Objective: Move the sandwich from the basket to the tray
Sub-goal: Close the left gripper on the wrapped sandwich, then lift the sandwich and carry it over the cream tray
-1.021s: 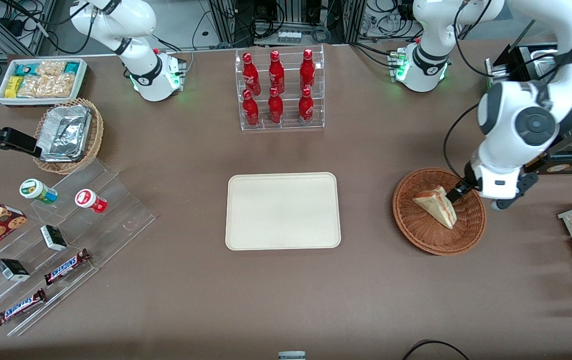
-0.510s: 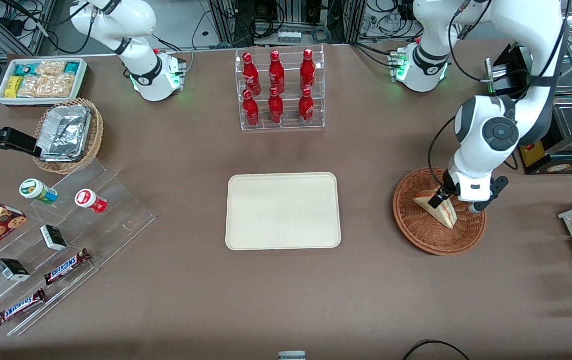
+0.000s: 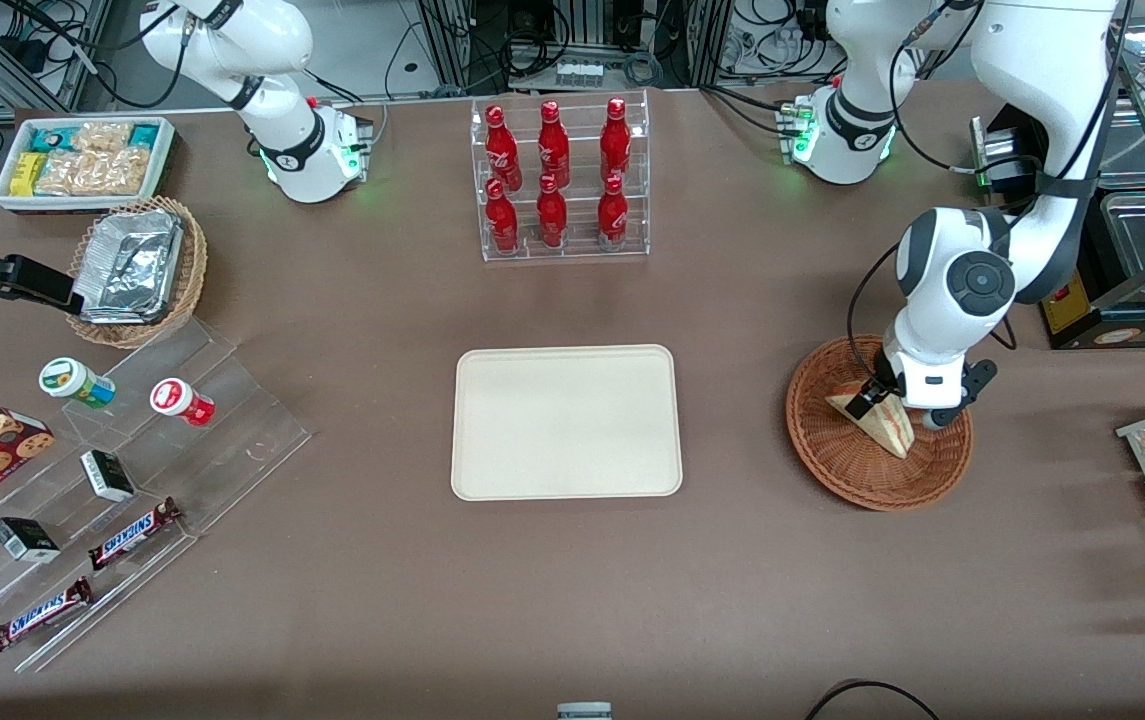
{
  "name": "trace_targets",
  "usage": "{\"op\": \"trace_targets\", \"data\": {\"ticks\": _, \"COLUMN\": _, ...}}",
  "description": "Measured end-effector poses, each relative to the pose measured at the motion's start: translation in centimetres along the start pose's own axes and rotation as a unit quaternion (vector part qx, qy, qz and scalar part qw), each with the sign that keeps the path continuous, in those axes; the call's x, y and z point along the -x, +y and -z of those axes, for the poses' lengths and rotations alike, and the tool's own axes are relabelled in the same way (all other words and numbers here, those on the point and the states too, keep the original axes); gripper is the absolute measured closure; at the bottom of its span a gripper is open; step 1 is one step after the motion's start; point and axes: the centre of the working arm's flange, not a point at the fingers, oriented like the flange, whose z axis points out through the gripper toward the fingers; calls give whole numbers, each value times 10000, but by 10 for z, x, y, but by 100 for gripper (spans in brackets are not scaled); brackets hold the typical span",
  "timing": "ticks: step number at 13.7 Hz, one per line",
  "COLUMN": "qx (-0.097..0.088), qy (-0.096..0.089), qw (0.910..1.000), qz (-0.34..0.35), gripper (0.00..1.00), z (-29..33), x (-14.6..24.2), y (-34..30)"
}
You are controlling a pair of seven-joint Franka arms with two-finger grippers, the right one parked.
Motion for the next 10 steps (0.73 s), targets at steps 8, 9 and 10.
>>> {"op": "trace_targets", "data": {"ticks": 8, "qx": -206, "qy": 76, "qw": 9997, "qz": -87, "gripper": 74, "z": 29, "x": -8, "y": 6}}
{"op": "trace_targets", "data": {"ticks": 9, "qx": -402, "qy": 57, "qw": 9990, "qz": -160, "gripper": 78, "z": 49, "x": -9, "y": 9}}
{"op": "trace_targets", "data": {"ticks": 10, "qx": -546, "qy": 36, "qw": 9982, "qz": -251, "gripper": 85, "z": 74, "x": -6, "y": 17}}
